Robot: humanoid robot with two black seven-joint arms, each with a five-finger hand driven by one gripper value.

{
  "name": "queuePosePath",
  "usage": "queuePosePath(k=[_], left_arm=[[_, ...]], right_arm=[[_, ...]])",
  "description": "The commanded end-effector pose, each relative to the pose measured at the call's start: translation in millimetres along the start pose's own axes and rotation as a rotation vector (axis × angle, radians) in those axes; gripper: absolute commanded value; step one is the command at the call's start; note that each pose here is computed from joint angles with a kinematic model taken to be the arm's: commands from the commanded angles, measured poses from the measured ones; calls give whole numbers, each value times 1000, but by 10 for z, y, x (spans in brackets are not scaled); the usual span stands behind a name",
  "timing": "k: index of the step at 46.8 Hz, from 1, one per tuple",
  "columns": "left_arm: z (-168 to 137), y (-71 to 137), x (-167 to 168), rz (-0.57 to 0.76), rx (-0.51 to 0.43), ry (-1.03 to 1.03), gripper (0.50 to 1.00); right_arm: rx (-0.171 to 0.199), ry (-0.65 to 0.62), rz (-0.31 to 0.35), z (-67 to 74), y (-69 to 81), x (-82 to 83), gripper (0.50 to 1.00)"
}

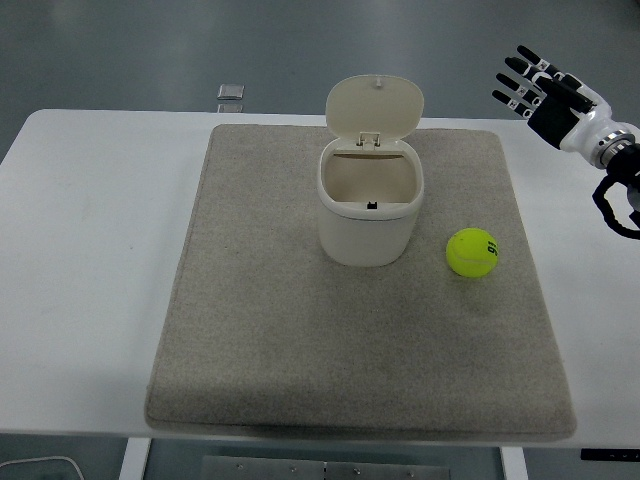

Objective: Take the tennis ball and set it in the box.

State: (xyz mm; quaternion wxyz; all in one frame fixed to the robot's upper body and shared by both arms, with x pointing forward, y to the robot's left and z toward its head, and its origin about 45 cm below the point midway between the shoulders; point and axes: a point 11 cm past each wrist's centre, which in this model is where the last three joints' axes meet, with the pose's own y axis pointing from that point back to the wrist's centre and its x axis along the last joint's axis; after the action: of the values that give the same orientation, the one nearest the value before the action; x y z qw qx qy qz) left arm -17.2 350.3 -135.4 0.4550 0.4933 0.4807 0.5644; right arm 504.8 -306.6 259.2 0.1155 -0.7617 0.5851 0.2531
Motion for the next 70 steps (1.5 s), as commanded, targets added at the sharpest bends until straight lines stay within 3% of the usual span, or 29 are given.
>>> queuePosePath(k=[1, 9, 17, 23, 34, 43, 51, 70], left_arm=[[0, 0, 0, 0, 0, 0, 992], [1, 0, 0, 0, 0, 0, 992], [0, 0, 0, 0, 0, 0, 992], [0, 0, 0, 0, 0, 0, 992], [1, 0, 0, 0, 0, 0, 992], [0, 0, 0, 0, 0, 0, 992], [0, 0, 0, 0, 0, 0, 992], [0, 0, 0, 0, 0, -1, 992]], right_arm=[[7, 8, -10, -17, -9, -28, 907], [-28, 59, -68, -2, -1, -102, 905], [-96, 247, -106, 60, -2, -164, 905], [-121, 348, -133, 39, 9, -192, 905], [-167, 543, -205, -130, 201, -129, 903], [-171, 686, -263, -225, 372, -44, 903], [-205, 794, -328, -162, 571, 44, 903], [-232, 1062, -544, -11, 908, -140, 905]])
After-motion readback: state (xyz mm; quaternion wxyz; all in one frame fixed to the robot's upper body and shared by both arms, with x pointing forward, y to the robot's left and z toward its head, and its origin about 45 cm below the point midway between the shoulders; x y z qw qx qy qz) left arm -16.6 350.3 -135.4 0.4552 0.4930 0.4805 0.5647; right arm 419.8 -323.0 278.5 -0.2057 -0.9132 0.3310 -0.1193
